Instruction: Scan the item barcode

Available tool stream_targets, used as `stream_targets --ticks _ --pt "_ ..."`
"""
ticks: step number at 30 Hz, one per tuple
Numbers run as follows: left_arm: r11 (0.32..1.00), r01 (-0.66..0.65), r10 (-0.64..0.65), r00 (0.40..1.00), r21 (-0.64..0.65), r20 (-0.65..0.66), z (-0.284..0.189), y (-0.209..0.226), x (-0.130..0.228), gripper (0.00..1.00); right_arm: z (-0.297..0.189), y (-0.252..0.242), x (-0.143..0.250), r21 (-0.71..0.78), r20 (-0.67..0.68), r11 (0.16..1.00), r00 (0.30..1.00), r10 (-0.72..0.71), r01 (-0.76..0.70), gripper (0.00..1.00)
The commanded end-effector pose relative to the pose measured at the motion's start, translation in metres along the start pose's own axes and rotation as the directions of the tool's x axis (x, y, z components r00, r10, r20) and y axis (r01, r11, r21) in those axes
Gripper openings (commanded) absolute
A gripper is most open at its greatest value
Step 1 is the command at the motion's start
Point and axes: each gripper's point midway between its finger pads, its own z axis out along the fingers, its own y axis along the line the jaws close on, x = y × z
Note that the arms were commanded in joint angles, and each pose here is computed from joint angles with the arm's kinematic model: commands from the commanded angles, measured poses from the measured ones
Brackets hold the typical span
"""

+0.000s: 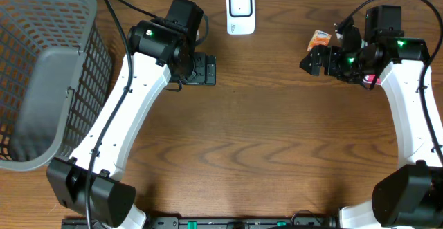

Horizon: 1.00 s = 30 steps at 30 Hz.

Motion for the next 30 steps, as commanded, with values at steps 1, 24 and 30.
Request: stream_targets --ticks 1,24,30 --pt "1.000 -0.014 0.014 1.000 -0.016 -0.004 0.002 0.003 0.000 0.98 -0.006 -0.009 -0.007 0.067 0.030 0.998 0.999 -0.016 0.014 0.99" --pt "1.000 -0.014 0.014 1.000 -0.015 -0.005 0.003 0.003 0.000 0.98 -0.008 -0.007 -0.030 0.066 0.120 0.996 0.991 -0.059 0.051 0.99" --pt "1.000 -0.014 0.014 1.000 -0.016 -0.004 0.002 0.003 0.000 0.98 -0.010 -0.030 -0.042 0.203 0.164 0.978 0.984 -0.072 0.038 0.99"
